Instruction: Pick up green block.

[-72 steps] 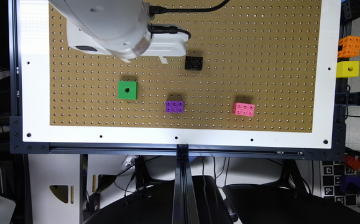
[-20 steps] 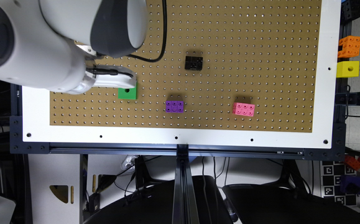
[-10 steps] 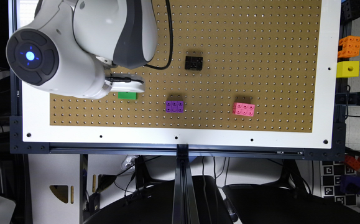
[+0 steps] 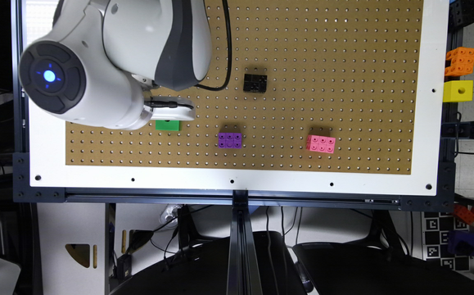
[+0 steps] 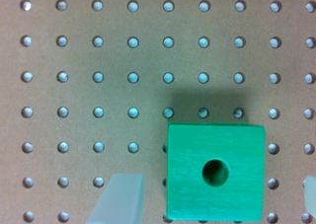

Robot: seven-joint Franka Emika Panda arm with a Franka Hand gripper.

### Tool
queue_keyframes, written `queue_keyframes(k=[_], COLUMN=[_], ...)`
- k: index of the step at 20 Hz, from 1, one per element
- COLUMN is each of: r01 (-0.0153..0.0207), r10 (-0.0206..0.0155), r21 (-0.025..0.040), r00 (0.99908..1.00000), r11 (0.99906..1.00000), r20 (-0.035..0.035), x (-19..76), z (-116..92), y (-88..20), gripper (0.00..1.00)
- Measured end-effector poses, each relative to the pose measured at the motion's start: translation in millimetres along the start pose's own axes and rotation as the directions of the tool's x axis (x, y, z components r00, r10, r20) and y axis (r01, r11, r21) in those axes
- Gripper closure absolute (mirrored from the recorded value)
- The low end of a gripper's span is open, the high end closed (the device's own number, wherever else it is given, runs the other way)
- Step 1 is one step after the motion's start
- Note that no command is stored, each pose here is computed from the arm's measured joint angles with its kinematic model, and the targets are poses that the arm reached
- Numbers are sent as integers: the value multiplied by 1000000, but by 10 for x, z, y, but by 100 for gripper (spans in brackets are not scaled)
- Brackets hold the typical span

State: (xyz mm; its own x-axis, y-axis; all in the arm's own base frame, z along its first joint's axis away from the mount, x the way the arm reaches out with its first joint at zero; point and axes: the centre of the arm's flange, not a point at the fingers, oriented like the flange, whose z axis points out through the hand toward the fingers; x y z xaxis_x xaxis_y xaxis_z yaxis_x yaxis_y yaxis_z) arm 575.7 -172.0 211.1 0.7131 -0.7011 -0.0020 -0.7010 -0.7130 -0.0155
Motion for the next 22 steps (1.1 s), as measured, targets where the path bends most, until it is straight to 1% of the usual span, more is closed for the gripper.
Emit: queue_keyframes(k=[1, 3, 6, 9, 11, 16, 22], r01=[-254, -472, -551, -576, -521, 680, 4243], r10=[254, 471, 551, 574, 519, -674, -4179], r21=[538, 1340, 1889, 592, 619, 3567, 9212], r00=[1000000, 1000000, 1000000, 999997, 999996, 999998, 999967], r11=[1000000, 999999, 999998, 1000000, 1000000, 999993, 999949], r20=[491, 635, -203, 2557, 2606, -1696, -6975], x=[-2, -5, -2, -6, -6, 6, 13], z=[71, 147, 153, 172, 174, 157, 133], y=[2, 4, 2, 4, 4, -12, -51], gripper=[0, 0, 0, 0, 0, 0, 0])
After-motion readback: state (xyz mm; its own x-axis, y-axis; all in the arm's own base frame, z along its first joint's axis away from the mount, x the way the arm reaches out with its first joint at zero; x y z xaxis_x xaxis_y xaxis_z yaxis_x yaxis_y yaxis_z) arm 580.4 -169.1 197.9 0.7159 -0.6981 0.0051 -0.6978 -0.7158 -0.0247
